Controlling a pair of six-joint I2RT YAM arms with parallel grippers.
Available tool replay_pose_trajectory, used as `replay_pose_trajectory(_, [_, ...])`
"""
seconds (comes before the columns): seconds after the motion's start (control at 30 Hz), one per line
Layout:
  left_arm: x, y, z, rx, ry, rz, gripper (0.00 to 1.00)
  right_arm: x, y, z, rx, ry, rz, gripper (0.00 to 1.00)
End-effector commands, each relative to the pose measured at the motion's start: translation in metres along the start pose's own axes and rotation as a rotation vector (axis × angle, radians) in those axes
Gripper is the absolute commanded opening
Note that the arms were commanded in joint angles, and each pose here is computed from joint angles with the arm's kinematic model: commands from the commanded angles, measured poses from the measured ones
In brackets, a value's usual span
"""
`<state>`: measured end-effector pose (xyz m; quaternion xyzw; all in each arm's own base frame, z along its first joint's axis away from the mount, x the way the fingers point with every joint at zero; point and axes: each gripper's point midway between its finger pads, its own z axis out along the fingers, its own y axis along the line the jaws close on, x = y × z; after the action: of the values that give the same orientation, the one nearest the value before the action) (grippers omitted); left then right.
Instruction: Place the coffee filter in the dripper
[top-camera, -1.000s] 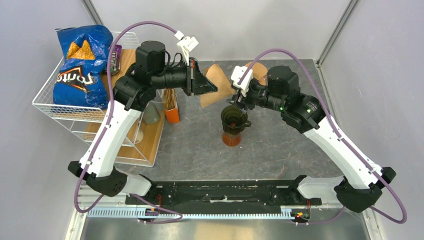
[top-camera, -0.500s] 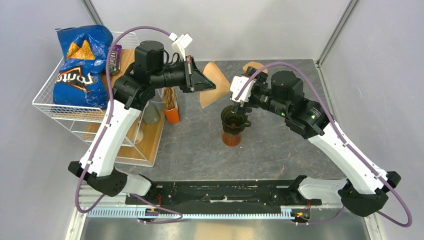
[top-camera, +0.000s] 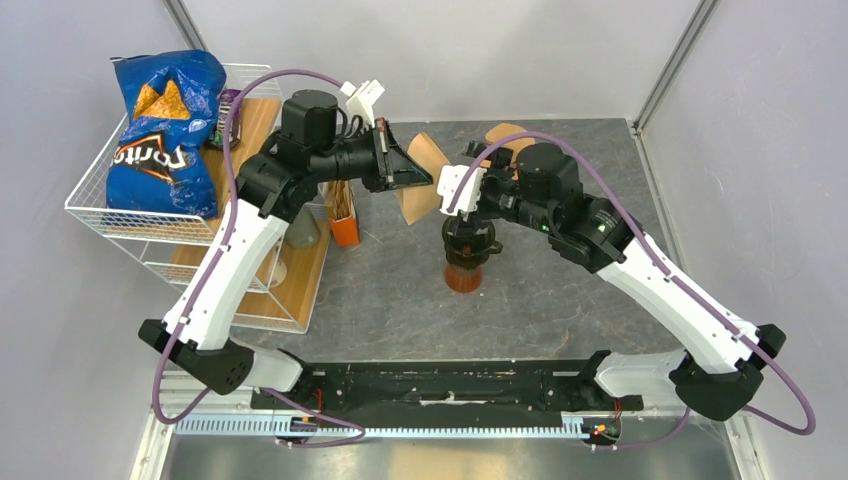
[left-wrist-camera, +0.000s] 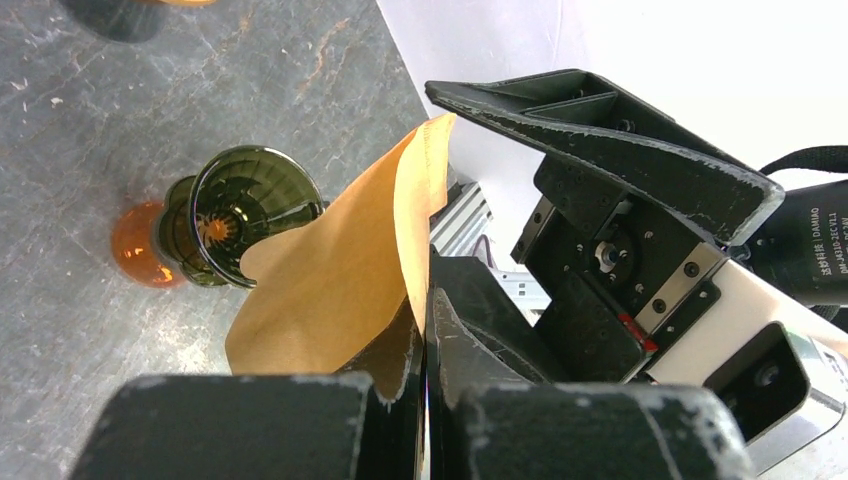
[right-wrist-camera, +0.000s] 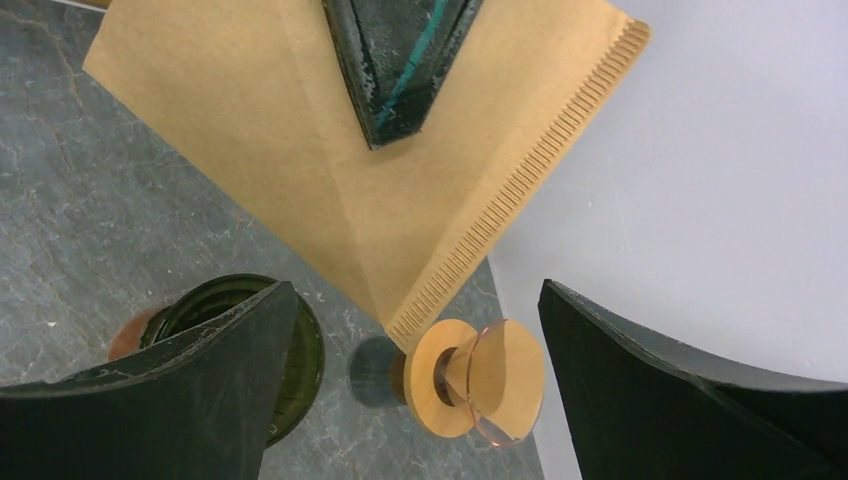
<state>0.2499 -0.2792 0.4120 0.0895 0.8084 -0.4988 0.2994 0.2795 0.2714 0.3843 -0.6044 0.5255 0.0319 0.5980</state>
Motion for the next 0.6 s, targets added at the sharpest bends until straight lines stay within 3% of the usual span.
replay_pose_trajectory(0.0, [-0.001,-0.017,-0.008,0.058,-0.025,-0.013,0.02,-0.017,-0.006,-0.002,0.005,-0.038,-0.019,0.99])
replay_pose_trajectory(0.1, [0.001,-0.019,-0.007,0.062,-0.022,-0.007,0.02,-0.019,-0.006,0.001,0.006,-0.042,-0.019,0.99])
replay_pose_trajectory(0.23, [0.003,-0.02,-0.006,0.064,-0.021,-0.002,0.02,-0.023,-0.007,0.005,0.007,-0.048,-0.023,0.91])
replay_pose_trajectory(0.57, [0.003,-0.016,-0.002,0.056,-0.026,0.006,0.02,-0.027,-0.005,0.004,0.003,-0.058,-0.037,0.59])
